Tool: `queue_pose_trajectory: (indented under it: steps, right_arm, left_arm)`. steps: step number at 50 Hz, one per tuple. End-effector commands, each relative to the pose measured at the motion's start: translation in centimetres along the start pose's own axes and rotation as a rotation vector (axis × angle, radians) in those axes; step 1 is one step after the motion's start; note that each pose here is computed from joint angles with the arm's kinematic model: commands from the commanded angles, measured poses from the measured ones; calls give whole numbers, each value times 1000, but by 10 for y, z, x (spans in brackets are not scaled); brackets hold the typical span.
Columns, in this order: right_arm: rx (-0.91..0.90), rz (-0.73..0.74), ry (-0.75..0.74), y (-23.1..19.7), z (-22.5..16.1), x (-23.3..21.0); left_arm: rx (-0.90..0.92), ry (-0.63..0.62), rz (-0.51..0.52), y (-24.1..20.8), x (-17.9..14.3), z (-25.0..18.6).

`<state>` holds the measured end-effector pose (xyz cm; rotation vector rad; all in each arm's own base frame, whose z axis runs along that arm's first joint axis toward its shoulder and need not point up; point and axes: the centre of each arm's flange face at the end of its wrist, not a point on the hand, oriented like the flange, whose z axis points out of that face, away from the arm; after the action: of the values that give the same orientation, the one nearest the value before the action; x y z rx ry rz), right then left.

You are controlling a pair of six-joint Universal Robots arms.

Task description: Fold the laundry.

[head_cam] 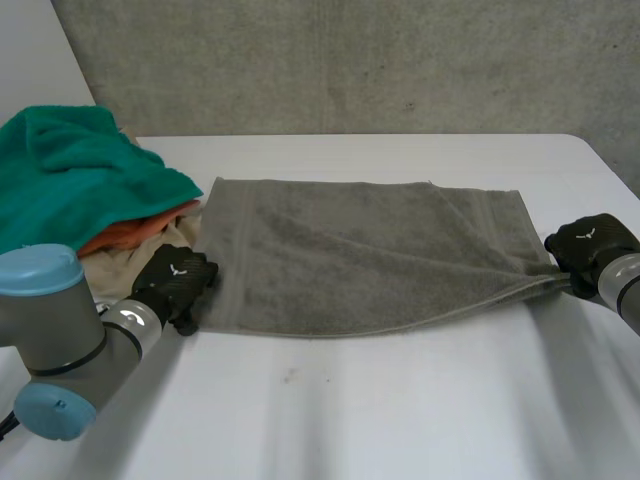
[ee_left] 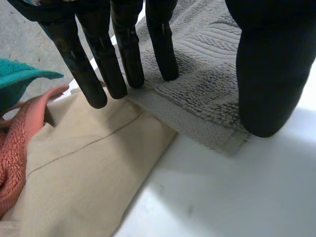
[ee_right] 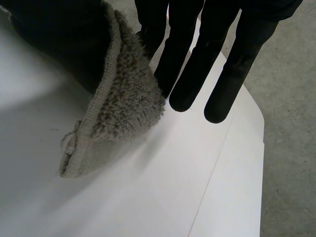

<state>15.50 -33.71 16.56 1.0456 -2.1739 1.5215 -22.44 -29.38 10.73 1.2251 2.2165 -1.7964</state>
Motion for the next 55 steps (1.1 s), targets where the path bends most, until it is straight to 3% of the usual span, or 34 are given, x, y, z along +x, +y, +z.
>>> queue_pose_trajectory:
  steps: [1, 21, 35, 55]
  right_arm:
    - [-11, 3, -9, 3, -1, -3]
    - [-24, 4, -24, 7, -3, -7]
    - [-33, 4, -32, 9, -5, -8]
    - [-32, 3, -27, 9, -5, -8]
  left_arm:
    - [33, -11, 6, -7, -6, 10]
    - [48, 0, 7, -12, -6, 16]
    - [-34, 83, -17, -20, 5, -26]
    - [-52, 92, -25, -3, 2, 4]
